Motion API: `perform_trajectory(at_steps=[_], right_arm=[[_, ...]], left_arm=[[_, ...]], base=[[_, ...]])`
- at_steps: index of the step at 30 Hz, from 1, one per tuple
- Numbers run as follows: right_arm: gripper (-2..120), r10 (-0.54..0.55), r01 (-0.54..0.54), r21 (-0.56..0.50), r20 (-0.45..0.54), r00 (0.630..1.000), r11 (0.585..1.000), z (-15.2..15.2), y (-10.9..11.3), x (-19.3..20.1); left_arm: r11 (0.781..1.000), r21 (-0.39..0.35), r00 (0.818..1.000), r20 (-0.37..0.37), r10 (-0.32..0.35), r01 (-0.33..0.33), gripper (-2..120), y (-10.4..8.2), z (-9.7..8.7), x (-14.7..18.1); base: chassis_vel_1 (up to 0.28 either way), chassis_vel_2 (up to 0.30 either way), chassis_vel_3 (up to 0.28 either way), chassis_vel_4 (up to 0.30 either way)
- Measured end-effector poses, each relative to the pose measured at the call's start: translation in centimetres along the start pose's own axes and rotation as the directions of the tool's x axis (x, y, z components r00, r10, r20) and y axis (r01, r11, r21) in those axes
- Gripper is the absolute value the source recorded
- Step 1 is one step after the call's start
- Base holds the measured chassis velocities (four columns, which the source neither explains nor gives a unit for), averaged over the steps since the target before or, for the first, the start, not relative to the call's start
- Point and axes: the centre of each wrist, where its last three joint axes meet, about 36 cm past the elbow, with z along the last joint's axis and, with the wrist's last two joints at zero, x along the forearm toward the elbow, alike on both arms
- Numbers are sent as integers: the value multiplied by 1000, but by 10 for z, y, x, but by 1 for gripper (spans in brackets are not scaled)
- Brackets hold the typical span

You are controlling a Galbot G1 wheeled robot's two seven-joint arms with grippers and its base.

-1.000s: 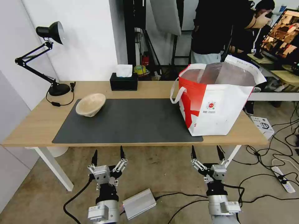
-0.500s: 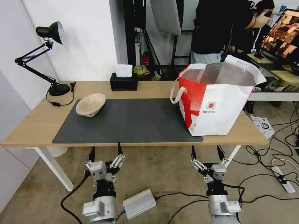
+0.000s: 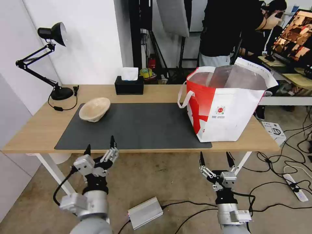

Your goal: Pick up the trash from the table and place it into the takeout bag.

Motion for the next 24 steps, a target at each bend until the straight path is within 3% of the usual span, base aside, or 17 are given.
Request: perform_trajectory(at_steps=[5,11,16,20,24], right_arm=[[100,0,0,0,0,1000,1000,0,0,0],[100,0,0,0,0,1000,1000,0,0,0],[100,0,0,0,0,1000,1000,0,0,0],[100,0,0,0,0,1000,1000,0,0,0],[100,0,0,0,0,1000,1000,0,0,0]], left_arm=[[991,130,997,-62,-34,42,100,0,-19,-9],[981,181,994,-93,-54,70,100,3,-27,-16],[964,245,988,-138,-76,108,100,8,-38,-30],[938,324,982,-177,-70,125,100,9,-55,-45],[926,350,977,-199,-74,141,100,10,-62,-57]], base=[[0,0,0,0],[0,0,0,0],[0,0,0,0],[0,0,0,0],[0,0,0,0]])
